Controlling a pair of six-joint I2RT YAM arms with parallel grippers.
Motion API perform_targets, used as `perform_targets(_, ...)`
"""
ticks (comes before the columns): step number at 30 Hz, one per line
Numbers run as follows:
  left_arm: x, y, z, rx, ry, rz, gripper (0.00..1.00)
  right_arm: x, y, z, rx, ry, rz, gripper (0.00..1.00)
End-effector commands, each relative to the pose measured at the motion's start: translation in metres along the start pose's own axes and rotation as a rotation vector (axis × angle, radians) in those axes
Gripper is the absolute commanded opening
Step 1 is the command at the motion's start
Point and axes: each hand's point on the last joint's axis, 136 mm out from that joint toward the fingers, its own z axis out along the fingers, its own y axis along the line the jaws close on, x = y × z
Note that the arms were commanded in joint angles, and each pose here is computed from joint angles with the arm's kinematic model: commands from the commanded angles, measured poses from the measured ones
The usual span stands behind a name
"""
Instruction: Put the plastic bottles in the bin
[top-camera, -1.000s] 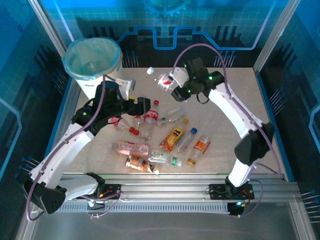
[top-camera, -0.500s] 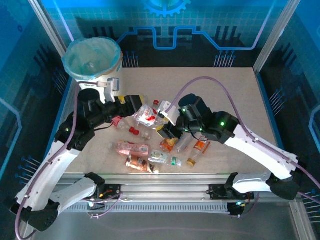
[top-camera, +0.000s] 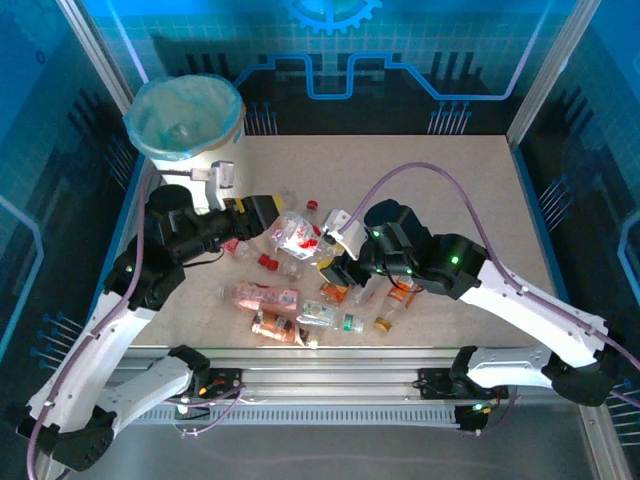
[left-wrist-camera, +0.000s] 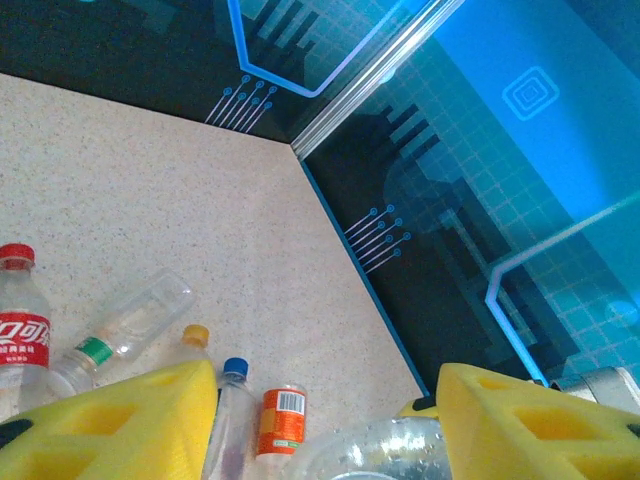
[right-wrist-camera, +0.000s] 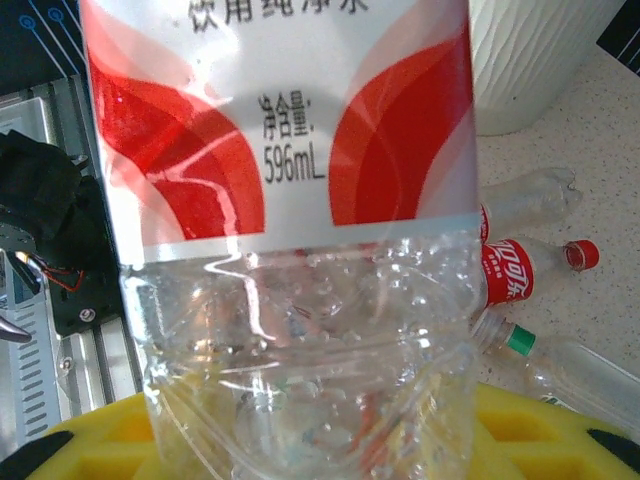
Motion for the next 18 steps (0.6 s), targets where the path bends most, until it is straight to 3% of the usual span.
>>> perform_targets(1,0.004,-0.004,-0.008,0.015,0.011,-0.006,0.55,-0.009,0.002,-0.003,0.009,-0.042,0.011,0.47)
perform_targets(18,0.010,-0.001,-0.012,0.009,0.016,-0.005,0.30,-0.002,0.006,0.009,0.006,0.000,0.022,0.47)
